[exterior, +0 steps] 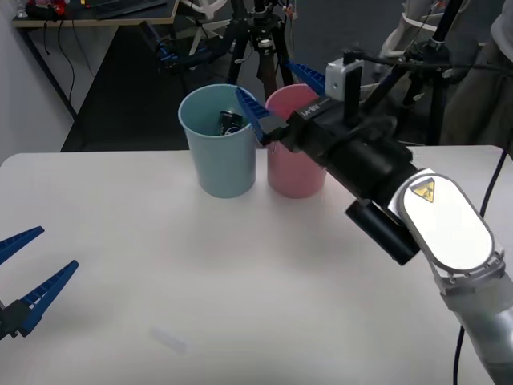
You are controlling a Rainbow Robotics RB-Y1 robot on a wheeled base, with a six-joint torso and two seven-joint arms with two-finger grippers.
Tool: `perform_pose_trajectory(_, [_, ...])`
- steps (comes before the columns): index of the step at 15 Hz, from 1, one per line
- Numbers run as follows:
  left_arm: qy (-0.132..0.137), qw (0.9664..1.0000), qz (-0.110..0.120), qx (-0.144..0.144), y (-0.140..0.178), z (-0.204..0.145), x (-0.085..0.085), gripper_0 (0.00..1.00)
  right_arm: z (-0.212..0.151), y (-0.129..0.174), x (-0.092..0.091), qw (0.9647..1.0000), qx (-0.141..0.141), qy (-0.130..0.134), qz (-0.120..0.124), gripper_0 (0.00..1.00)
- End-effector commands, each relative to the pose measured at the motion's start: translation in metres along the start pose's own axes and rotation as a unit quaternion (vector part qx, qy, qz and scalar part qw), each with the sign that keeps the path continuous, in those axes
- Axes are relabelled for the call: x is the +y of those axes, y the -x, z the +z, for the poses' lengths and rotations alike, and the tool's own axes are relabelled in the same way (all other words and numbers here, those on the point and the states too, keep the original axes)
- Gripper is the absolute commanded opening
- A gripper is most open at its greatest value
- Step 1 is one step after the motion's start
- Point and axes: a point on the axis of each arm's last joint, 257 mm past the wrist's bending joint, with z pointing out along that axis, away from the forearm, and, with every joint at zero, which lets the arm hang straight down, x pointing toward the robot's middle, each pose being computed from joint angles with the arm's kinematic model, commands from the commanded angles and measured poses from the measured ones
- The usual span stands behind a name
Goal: Grasp the object on the table and drop it into the matching bin: aluminum can to the light blue bin, PET bottle to the pink bin.
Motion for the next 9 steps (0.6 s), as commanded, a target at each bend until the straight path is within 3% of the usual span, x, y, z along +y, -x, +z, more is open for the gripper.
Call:
perform_pose_trajectory(1, [0.000, 1.0000, 0.000, 0.000, 0.000, 0.000, 0.000, 1.00, -0.053, -0.005, -0.006, 0.9998, 0.020, 0.008, 0.004, 1.00])
perform_pose_trajectory(5, [0.000, 1.0000, 0.000, 0.000, 0.000, 0.000, 0.000, 1.00, -0.124, -0.018, -0.030, 0.9984, 0.053, 0.019, -0.003, 1.00])
perform_pose_trajectory(8, [0.000, 1.0000, 0.000, 0.000, 0.000, 0.000, 0.000, 1.00, -0.193, -0.035, -0.057, 0.9957, 0.090, 0.005, -0.023, 1.00])
perform_pose_trajectory(9, [0.000, 1.0000, 0.000, 0.000, 0.000, 0.000, 0.000, 1.00, -0.213, -0.041, -0.061, 0.9946, 0.102, 0.000, -0.019, 1.00])
